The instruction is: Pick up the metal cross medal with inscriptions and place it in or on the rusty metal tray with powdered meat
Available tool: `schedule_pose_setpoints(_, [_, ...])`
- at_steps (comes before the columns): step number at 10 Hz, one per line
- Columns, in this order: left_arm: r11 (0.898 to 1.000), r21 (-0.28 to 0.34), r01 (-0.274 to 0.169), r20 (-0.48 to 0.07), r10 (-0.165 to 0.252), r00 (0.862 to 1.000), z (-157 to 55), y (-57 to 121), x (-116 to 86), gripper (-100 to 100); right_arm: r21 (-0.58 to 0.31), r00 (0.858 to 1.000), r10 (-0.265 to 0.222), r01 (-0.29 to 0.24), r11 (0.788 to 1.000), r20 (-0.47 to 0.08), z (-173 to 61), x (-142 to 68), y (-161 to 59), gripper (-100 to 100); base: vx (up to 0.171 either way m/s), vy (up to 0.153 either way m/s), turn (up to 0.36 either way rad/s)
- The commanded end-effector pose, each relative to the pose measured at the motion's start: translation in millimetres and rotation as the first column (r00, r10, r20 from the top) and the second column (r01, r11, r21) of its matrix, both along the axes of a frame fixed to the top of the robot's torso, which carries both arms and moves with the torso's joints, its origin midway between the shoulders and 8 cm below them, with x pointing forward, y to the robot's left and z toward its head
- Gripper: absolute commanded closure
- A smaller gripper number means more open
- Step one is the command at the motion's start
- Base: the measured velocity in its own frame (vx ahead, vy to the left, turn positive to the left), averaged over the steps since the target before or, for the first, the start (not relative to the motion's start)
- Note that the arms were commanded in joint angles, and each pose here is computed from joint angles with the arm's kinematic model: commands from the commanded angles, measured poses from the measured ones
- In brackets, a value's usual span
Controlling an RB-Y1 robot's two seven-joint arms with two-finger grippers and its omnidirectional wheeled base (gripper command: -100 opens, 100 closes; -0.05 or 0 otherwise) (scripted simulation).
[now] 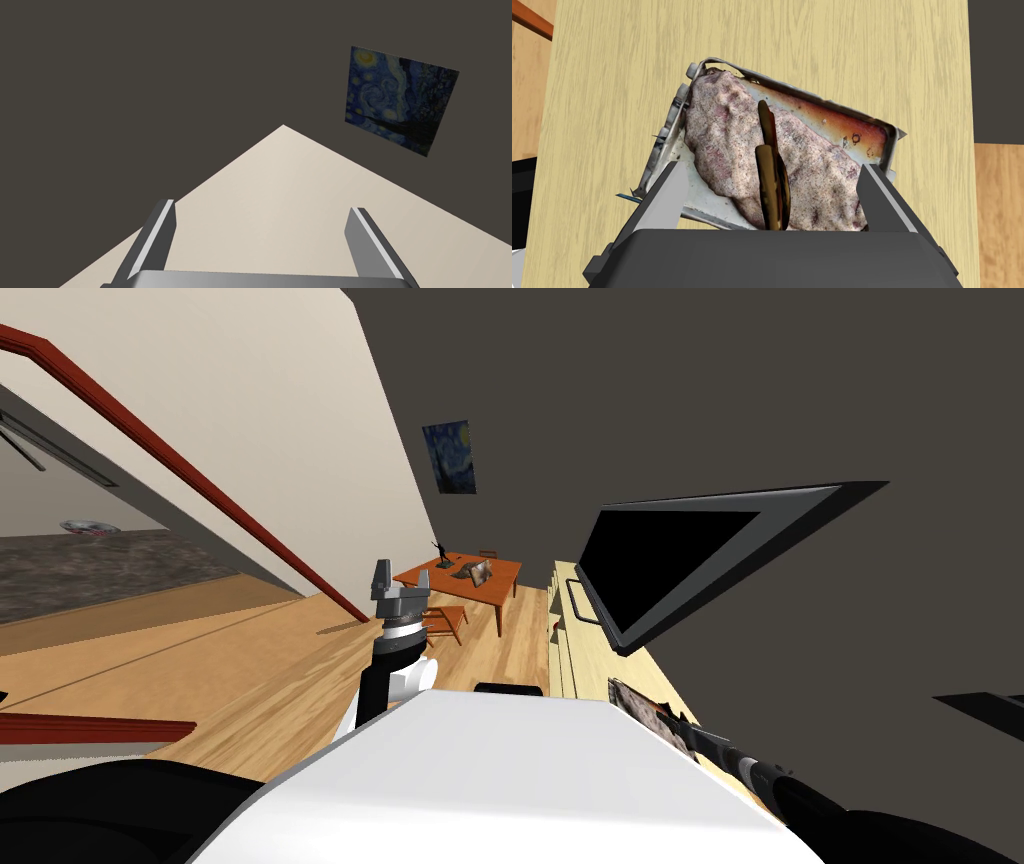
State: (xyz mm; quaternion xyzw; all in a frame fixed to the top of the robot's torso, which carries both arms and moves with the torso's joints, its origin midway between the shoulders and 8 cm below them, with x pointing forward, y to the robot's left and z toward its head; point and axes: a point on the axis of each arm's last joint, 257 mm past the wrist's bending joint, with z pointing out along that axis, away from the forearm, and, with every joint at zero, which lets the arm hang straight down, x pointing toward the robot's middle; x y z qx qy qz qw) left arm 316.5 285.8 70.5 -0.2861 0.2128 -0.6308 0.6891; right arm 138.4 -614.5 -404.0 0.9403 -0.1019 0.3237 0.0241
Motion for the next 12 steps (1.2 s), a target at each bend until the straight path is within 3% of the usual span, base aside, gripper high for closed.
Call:
schedule_pose_setpoints(1, [1.0,0.0,0.0,0.0,0.0,1.0,0,0.0,0,0,0.0,1.0,0.0,0.0,1.0,0.0,0,0,0,-100,0.0,0.0,0.0])
schedule_pose_setpoints(2, [1.0,0.0,0.0,0.0,0.0,1.0,0,0.0,0,0,0.0,1.0,0.0,0.0,1.0,0.0,0,0,0,0,0.0,0.0,0.0])
schedule_pose_setpoints(3, [1.0,0.0,0.0,0.0,0.0,1.0,0,0.0,0,0,-0.002,1.0,0.007,-0.007,1.0,0.002,12,8,-5,-100,-0.008,0.014,-0.059])
schedule_pose_setpoints(9, [1.0,0.0,0.0,0.0,0.0,1.0,0,0.0,0,0,-0.003,0.999,0.039,-0.039,0.999,0.004,51,37,-14,-100,-0.019,0.029,-0.055])
schedule_pose_setpoints(11, [1.0,0.0,0.0,0.0,0.0,1.0,0,0.0,0,0,-0.003,0.999,0.043,-0.043,0.999,0.004,54,39,-14,-100,-0.013,0.016,-0.031])
schedule_pose_setpoints(12, [1.0,0.0,0.0,0.0,0.0,1.0,0,0.0,0,0,-0.002,0.999,0.042,-0.042,0.999,0.004,55,40,-13,0,0.0,0.0,0.0])
